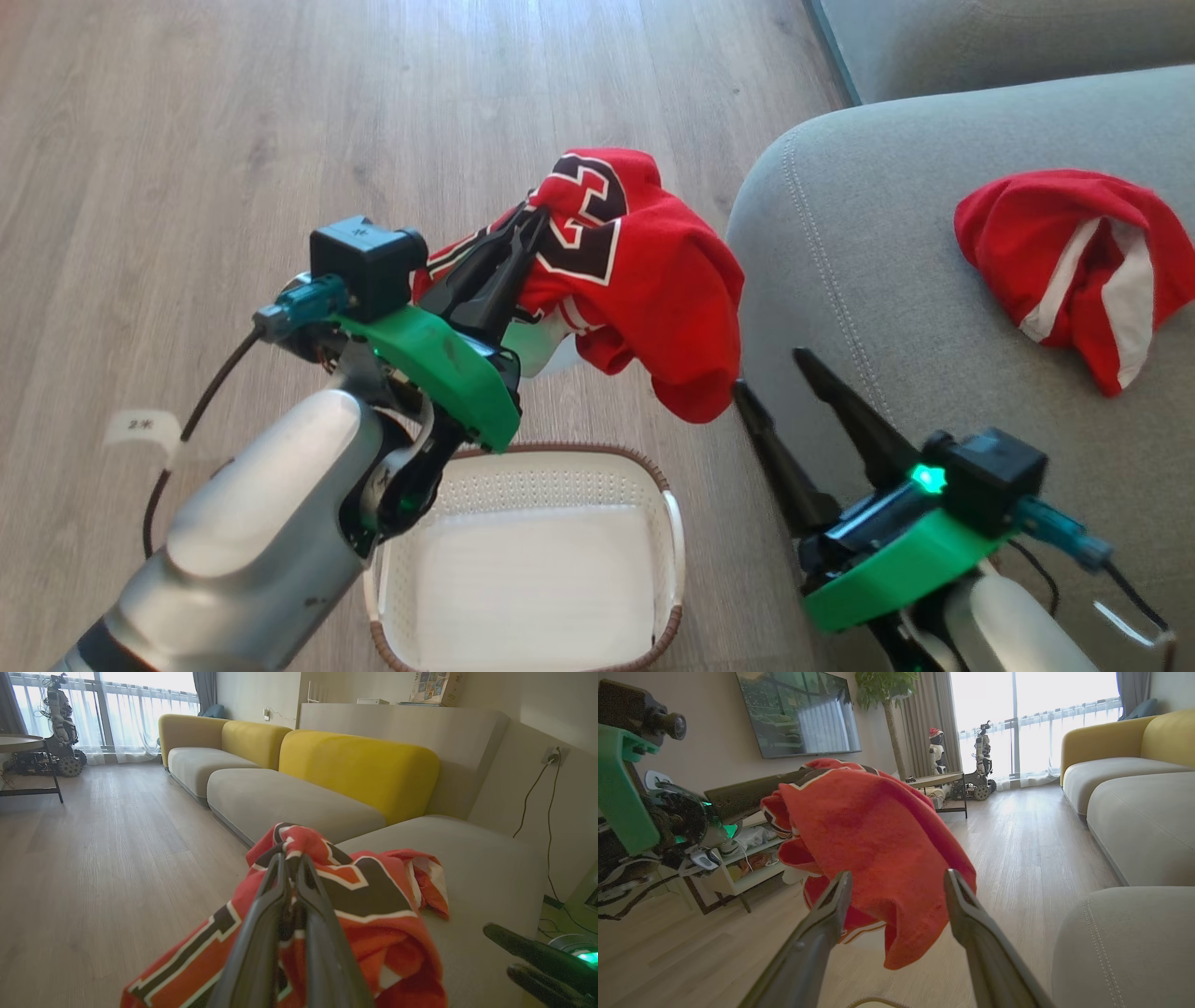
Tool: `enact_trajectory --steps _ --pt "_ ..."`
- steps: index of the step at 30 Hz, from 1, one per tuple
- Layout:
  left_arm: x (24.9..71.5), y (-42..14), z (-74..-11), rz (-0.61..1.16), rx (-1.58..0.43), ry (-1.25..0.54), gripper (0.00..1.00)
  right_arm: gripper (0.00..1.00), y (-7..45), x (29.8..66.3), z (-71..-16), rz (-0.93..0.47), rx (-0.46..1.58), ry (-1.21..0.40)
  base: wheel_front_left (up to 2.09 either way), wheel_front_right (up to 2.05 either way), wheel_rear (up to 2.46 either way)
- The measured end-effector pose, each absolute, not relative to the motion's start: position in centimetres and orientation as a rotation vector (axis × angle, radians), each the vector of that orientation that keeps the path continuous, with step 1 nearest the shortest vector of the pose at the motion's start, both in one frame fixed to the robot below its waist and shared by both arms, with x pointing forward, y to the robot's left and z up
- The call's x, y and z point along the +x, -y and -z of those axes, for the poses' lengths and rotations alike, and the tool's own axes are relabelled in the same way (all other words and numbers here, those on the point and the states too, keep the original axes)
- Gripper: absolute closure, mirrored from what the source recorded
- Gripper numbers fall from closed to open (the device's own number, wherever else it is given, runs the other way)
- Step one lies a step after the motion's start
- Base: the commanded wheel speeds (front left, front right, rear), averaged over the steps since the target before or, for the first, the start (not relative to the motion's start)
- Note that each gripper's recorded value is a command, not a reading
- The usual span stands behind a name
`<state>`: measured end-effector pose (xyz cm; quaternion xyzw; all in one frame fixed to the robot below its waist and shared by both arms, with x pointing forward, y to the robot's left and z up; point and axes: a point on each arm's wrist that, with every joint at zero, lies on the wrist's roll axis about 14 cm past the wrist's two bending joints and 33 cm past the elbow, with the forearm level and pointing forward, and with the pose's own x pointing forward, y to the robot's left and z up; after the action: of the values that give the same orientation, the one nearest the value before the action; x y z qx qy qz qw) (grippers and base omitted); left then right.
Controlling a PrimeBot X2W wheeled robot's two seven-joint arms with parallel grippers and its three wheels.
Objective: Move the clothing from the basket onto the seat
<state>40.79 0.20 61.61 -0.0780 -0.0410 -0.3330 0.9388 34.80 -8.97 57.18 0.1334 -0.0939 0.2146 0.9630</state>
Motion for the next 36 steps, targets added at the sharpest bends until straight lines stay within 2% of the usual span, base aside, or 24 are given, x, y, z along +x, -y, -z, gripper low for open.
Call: enact_trajectory --steps 17,36 --pt "39.9 -0.1 -60.3 0.688 -0.154 0.049 1.0 0.0 1.7 37.2 -56.8 -0.666 0.121 0.111 0.0 0.0 0.0" --pt "38.4 0.2 -58.8 0.7 -0.152 -0.002 1.0 0.0 -0.8 40.8 -54.8 -0.707 0.06 0.039 0.0 0.0 0.0"
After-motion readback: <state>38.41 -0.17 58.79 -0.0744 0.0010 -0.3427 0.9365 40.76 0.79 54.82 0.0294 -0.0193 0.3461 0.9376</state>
